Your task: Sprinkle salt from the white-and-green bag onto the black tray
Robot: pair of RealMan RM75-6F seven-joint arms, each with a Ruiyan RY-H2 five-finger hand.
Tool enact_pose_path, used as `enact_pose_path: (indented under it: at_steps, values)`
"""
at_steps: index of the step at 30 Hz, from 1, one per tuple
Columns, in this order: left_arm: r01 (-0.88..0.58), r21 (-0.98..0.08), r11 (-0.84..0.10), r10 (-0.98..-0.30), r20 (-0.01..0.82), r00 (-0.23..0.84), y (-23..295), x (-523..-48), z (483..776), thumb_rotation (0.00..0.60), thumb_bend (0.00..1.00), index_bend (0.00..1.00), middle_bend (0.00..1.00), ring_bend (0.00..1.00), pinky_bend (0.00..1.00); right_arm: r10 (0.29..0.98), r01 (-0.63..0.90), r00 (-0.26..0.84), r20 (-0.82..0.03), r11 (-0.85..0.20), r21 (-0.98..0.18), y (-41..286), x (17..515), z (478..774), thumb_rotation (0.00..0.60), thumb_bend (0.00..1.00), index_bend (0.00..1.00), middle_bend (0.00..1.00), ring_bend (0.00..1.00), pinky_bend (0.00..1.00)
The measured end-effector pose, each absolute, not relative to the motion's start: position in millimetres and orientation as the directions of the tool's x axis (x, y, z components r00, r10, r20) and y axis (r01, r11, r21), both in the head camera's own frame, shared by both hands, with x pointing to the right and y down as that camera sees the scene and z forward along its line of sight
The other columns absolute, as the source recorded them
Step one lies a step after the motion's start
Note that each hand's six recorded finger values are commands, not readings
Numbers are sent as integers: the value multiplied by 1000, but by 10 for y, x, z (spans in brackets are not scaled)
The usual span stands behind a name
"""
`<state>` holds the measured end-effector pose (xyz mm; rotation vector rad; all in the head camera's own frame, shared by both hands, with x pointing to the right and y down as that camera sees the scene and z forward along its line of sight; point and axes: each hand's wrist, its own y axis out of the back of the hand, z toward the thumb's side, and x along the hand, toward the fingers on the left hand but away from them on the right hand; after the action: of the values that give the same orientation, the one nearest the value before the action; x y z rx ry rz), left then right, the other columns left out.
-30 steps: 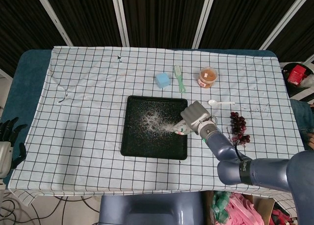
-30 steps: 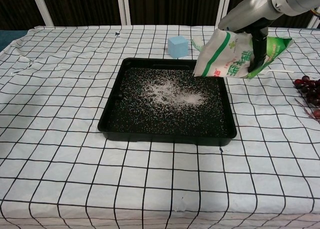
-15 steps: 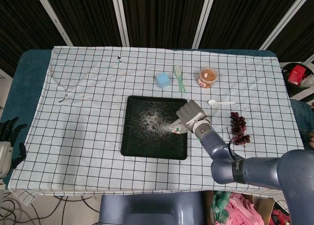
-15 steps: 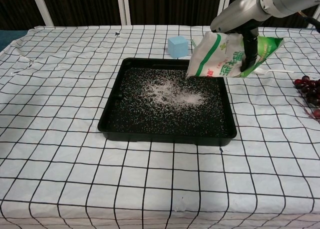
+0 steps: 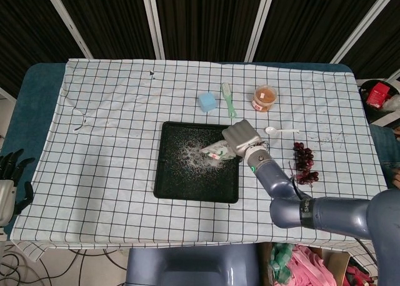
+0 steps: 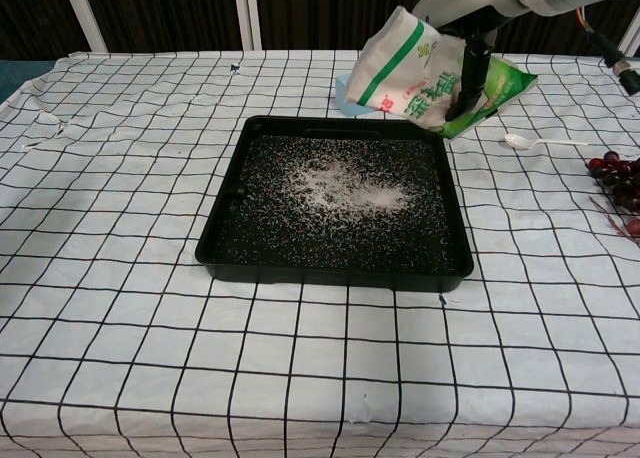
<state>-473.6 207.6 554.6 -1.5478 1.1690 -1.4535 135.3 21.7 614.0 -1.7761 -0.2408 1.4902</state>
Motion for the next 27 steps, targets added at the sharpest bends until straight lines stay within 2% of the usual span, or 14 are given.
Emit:
enact_pose_path:
  at_steps: [8, 17, 27]
  values:
    - [-145, -928, -344, -935, 352, -39, 2079, -4735, 5543, 600, 662, 202, 38, 0, 0, 614, -210, 274, -740, -713, -669, 159, 1530, 6117, 600, 394, 558, 436, 540, 562]
    - [-143, -927, -345, -934, 354, -38, 2083, -4732, 5546, 600, 662, 202, 38, 0, 0, 611, 120, 286, -738, -787, -605, 238, 1767, 6137, 600, 385, 558, 428, 537, 562]
    - [-139, -928, -345, -935, 353, -41, 2089, -4733, 5549, 600, 662, 202, 38, 0, 0, 683, 416, 301, -666, -722, -552, 367, 2299, 6316, 600, 383, 558, 410, 523, 563]
